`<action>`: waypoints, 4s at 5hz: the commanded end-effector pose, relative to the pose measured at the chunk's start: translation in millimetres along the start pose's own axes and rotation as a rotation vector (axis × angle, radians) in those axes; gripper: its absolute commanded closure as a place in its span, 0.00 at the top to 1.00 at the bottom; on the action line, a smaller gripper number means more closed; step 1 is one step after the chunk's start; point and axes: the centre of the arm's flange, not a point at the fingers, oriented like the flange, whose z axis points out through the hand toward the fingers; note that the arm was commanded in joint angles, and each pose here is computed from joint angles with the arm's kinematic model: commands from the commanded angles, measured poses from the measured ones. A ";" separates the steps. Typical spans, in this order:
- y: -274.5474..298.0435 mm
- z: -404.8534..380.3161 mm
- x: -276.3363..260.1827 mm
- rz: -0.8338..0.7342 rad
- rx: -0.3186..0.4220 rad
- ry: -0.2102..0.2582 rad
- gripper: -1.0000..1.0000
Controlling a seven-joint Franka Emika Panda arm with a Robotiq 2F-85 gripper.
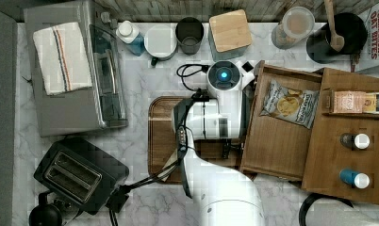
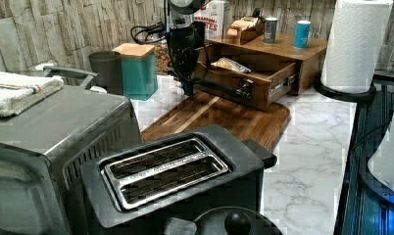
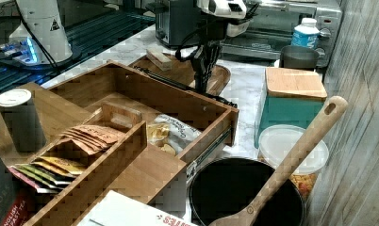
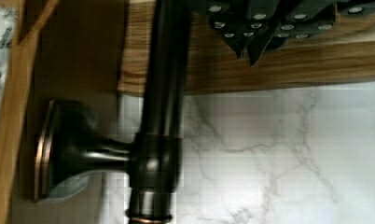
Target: Close the drawer.
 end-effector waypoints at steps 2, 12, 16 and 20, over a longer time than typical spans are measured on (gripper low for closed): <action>172.4 -54.0 -22.3 0.109 0.013 0.025 0.00; 367.8 -59.0 -90.0 0.207 -0.182 0.113 0.00; 367.8 -59.1 -90.0 0.207 -0.182 0.113 0.00; 367.8 -59.1 -90.1 0.207 -0.182 0.113 0.00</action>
